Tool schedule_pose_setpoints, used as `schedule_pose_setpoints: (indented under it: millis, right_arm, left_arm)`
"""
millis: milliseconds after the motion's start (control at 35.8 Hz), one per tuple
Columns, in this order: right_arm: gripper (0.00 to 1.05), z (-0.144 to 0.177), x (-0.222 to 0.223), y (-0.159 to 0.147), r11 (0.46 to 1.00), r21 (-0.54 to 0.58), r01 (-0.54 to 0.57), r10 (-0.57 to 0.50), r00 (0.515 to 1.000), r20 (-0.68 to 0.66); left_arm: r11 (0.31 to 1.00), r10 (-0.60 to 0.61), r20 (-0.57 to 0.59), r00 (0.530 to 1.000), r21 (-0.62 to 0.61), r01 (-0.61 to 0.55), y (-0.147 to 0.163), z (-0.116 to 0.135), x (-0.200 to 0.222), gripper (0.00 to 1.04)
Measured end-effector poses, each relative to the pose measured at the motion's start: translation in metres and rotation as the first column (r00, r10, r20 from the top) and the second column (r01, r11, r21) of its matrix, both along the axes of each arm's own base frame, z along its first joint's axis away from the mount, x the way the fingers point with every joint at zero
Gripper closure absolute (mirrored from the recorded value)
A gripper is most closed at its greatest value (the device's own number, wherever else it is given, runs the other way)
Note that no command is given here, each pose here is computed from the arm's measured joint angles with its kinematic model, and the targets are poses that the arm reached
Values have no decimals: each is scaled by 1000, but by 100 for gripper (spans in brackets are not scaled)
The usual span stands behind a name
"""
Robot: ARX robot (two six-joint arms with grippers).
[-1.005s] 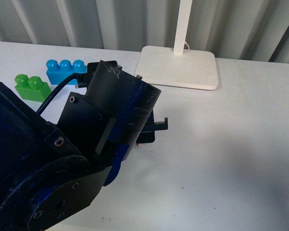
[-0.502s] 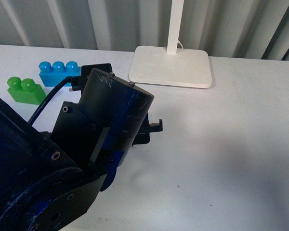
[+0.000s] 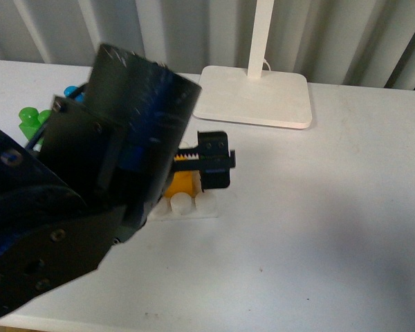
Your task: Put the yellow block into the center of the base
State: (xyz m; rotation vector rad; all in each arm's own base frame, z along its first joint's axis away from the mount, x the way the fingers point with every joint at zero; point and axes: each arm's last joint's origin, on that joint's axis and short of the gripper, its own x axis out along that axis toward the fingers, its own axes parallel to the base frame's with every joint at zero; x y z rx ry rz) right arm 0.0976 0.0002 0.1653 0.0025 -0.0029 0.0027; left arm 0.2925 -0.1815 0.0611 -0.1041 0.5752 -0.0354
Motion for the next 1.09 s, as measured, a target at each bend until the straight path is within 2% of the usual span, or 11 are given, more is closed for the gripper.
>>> schedule_pose_setpoints:
  millis: [195,363,447,586,837,949,1088]
  right_arm:
    - [9,0,0,0,1000,0,0,0,1000,0]
    - [9,0,0,0,1000,0,0,0,1000,0]
    - [9,0,0,0,1000,0,-1,1,1000,0]
    - [9,0,0,0,1000,0,1,-1,1000,0]
    - [9,0,0,0,1000,0,0,0,1000,0]
    - [9,0,0,0,1000,0,0,0,1000,0]
    - [9,0,0,0,1000,0,0,0,1000,0]
  left_arm:
    - [997,44,75,996,-72,-39,32,45,-5,6]
    - [988,108,160,981,-125,-88,86,86,-27,8]
    - [995,88,377,922,-84,-61,112,94,-44,22]
    - [998,54,523,851,-1,-63,136,100,-72,42]
    - [996,12,533,846,66,-56,153,100,-100,78]
    - [996,8,535,845,74,-57,160,101,-114,101]
    - [995,7,531,847,81,-59,168,101,-128,101]
